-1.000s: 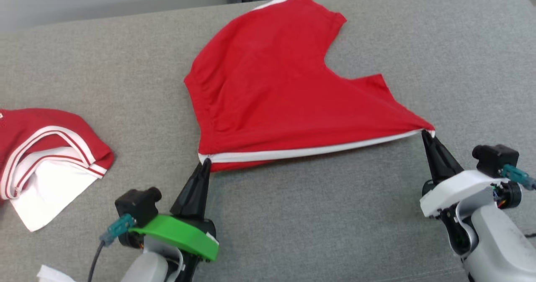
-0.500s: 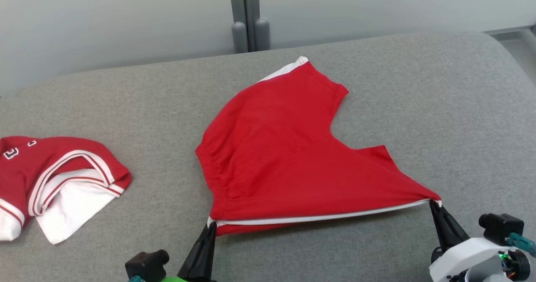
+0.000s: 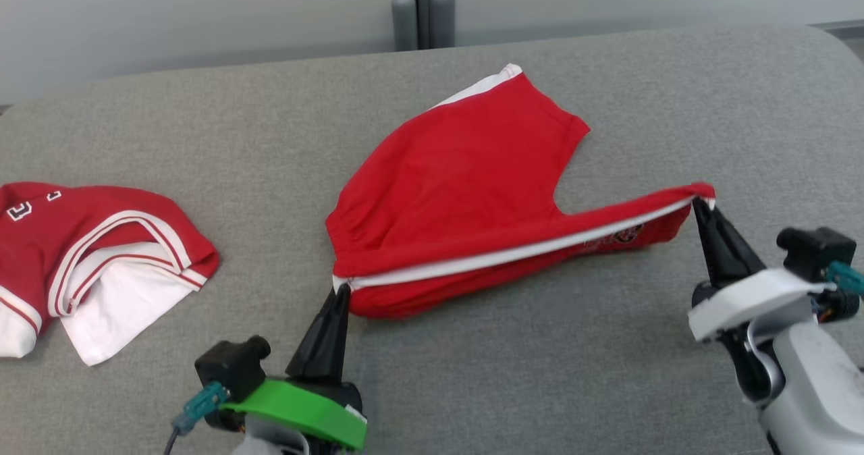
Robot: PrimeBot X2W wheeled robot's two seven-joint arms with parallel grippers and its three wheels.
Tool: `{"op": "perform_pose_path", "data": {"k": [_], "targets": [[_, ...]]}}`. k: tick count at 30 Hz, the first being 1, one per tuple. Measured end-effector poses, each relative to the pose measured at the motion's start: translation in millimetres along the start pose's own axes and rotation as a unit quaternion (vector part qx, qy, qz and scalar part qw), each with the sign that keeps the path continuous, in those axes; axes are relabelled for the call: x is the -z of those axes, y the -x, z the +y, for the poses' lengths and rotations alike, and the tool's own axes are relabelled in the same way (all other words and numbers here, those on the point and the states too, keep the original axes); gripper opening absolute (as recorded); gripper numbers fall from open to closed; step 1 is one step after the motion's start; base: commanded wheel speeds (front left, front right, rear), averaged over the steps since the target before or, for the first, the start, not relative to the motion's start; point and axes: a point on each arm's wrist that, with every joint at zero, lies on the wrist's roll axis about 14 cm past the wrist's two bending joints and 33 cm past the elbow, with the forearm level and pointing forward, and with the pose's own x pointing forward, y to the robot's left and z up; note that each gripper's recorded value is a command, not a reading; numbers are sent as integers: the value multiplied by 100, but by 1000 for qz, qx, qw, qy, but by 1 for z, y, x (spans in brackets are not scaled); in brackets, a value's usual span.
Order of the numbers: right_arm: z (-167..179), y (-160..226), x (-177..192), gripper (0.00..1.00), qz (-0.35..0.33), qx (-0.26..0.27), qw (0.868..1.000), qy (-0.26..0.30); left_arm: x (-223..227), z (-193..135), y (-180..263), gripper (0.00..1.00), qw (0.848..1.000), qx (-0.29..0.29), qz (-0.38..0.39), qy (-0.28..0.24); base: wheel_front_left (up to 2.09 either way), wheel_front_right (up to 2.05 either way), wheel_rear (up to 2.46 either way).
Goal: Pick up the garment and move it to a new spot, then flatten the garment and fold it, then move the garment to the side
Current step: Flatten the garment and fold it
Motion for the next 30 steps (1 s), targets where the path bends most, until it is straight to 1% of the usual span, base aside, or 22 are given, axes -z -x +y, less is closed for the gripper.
{"op": "perform_pose_path", "data": {"k": [8,14,22,26,27,30], "targets": [[25,-79,-25,0,-19,-49,997,48,-24,9,-37,0,1000,4,-30,-4,0,0,0],[47,-129,-23,0,-12,-77,995,70,-29,21,-57,0,999,-2,-35,1,0,0,0],[64,-182,2,0,14,-97,991,92,-38,39,-86,0,999,-6,-42,-4,0,0,0],[69,-200,20,0,30,-103,989,99,-34,50,-95,0,999,-13,-35,-7,0,0,0],[72,-207,31,0,41,-104,989,99,-31,56,-98,0,999,-20,-32,-6,0,0,0],[74,-214,43,0,51,-106,988,102,-25,63,-99,0,999,-27,-23,-5,0,0,0]]}}
